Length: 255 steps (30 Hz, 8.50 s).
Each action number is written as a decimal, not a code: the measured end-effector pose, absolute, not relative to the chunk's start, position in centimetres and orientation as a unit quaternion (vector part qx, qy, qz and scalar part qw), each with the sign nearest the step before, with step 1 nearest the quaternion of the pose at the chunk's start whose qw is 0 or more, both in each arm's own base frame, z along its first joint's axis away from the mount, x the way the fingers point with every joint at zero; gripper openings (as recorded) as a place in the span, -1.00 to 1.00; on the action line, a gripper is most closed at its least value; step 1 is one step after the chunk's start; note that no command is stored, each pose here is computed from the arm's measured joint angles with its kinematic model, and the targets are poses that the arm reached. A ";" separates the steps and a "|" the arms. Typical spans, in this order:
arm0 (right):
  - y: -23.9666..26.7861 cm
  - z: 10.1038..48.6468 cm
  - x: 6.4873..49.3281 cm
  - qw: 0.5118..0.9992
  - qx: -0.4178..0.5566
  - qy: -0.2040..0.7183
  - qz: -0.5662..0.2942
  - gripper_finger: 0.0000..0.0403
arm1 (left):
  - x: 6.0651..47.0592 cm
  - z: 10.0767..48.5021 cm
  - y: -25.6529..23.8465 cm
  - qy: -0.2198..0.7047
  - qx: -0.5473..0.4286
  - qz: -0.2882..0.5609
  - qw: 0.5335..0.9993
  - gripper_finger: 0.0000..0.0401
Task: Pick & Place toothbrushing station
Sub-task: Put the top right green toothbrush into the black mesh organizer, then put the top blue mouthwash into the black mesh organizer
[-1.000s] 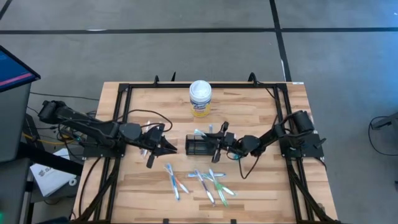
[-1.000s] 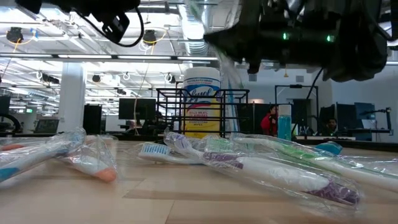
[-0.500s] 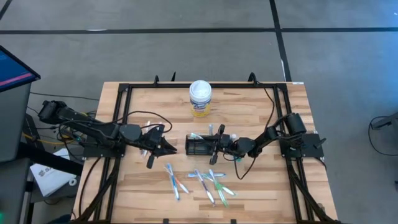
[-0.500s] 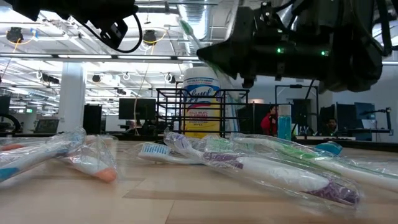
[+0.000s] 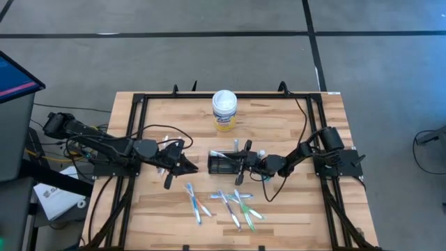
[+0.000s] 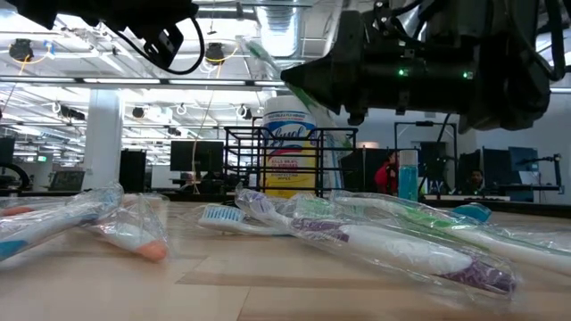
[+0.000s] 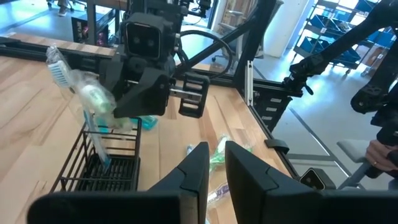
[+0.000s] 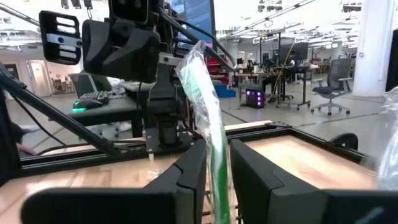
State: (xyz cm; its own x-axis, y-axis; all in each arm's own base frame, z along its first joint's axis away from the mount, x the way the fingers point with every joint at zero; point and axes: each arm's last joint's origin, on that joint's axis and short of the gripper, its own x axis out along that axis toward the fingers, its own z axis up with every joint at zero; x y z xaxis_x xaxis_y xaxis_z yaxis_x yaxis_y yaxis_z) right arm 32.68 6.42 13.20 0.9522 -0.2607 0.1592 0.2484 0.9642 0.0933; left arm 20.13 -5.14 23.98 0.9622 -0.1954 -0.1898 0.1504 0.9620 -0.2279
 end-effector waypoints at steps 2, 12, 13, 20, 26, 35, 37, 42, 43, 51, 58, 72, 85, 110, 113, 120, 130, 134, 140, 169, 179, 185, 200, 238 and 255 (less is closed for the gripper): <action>6.4 13.2 32.7 0.987 0.036 -0.085 -0.129 -0.68 | 20.1 24.0 -5.1 0.106 -0.106 -0.088 0.985 -0.77; 6.1 12.4 31.6 0.988 0.040 -0.073 -0.130 -0.68 | 20.1 24.0 -5.1 0.106 -0.106 -0.088 0.985 -0.77; 6.1 12.3 31.5 0.988 0.040 -0.071 -0.130 -0.68 | 20.1 24.0 -5.1 0.106 -0.106 -0.088 0.985 -0.77; 6.1 12.3 31.3 0.988 0.039 -0.069 -0.130 -0.67 | 20.1 24.0 -5.1 0.106 -0.106 -0.088 0.985 -0.77; 6.5 14.0 31.1 0.988 0.030 -0.092 -0.124 -0.67 | 20.0 23.3 -5.1 0.116 -0.104 -0.085 0.984 -0.77; 7.2 16.8 30.5 0.990 0.006 -0.087 -0.114 -0.67 | 19.0 20.0 -4.4 0.154 -0.076 -0.015 0.985 -0.72; 7.1 17.1 30.4 0.990 0.002 -0.077 -0.114 -0.67 | 18.9 19.6 -4.3 0.156 -0.064 -0.004 0.986 -0.65; 7.1 17.7 30.3 0.990 -0.009 -0.079 -0.114 -0.67 | 18.9 18.9 -4.0 0.162 -0.013 0.037 0.986 -0.42; 7.1 17.8 30.3 0.990 -0.009 -0.079 -0.114 -0.67 | 19.0 18.8 -4.0 0.161 0.000 0.038 0.986 -0.37; 7.1 17.9 30.3 0.990 -0.010 -0.079 -0.113 -0.67 | 20.5 17.4 -4.2 0.168 0.070 0.061 0.981 -0.14; 7.1 17.9 30.3 0.990 -0.010 -0.079 -0.113 -0.67 | 21.4 17.0 -4.0 0.154 0.085 0.072 0.982 -0.09; 7.1 17.9 30.3 0.990 -0.010 -0.079 -0.113 -0.67 | 21.6 17.0 -3.6 0.147 0.081 0.081 0.982 -0.37; 7.1 17.9 30.3 0.990 -0.010 -0.079 -0.113 -0.67 | 21.6 17.0 -3.6 0.149 0.097 0.079 0.981 -0.98; 7.0 17.6 30.4 0.991 -0.016 -0.065 -0.114 -0.67 | 21.4 20.6 -3.5 0.080 0.130 0.084 0.985 -1.00; 7.1 17.6 30.4 0.991 -0.016 -0.065 -0.114 -0.67 | 21.8 21.5 -3.6 0.069 0.145 0.084 0.983 -1.00; 7.1 17.6 30.4 0.991 -0.015 -0.067 -0.114 -0.67 | 22.9 22.3 -3.9 0.062 0.158 0.067 0.983 -1.00; 7.1 17.7 30.4 0.991 -0.023 -0.068 -0.114 -0.67 | 25.0 22.8 -4.1 0.071 0.175 0.071 0.979 -1.00; 7.1 17.7 30.4 0.991 -0.026 -0.070 -0.115 -0.67 | 25.3 23.3 -3.5 0.066 0.181 0.082 0.978 -1.00; 7.0 18.2 30.3 0.988 -0.040 -0.091 -0.118 -0.67 | 25.6 23.5 -2.6 0.055 0.174 0.057 0.982 -0.96; 7.0 20.0 27.2 0.947 -0.056 -0.091 -0.303 -0.67 | 25.4 23.3 -2.8 0.009 0.110 0.069 0.992 -0.79; 7.4 19.8 23.9 0.959 0.026 -0.002 -0.283 -0.67 | 23.5 20.9 -4.4 0.039 0.022 0.031 0.999 -0.78; 7.0 19.7 22.2 0.954 0.067 0.057 -0.285 -0.67 | 23.0 20.3 -5.0 0.047 0.004 0.017 0.999 -0.78; 7.3 17.4 20.3 0.939 0.082 0.152 -0.296 -0.43 | 23.0 20.3 -5.4 0.046 -0.002 0.009 0.999 -0.78; 6.8 13.3 20.8 0.910 0.081 0.230 -0.335 -0.23 | 23.0 20.3 -5.3 0.046 -0.005 0.010 0.999 -0.78; 6.5 13.4 21.3 0.915 0.063 0.238 -0.321 -0.65 | 23.0 20.3 -5.3 0.046 -0.003 0.010 0.999 -0.78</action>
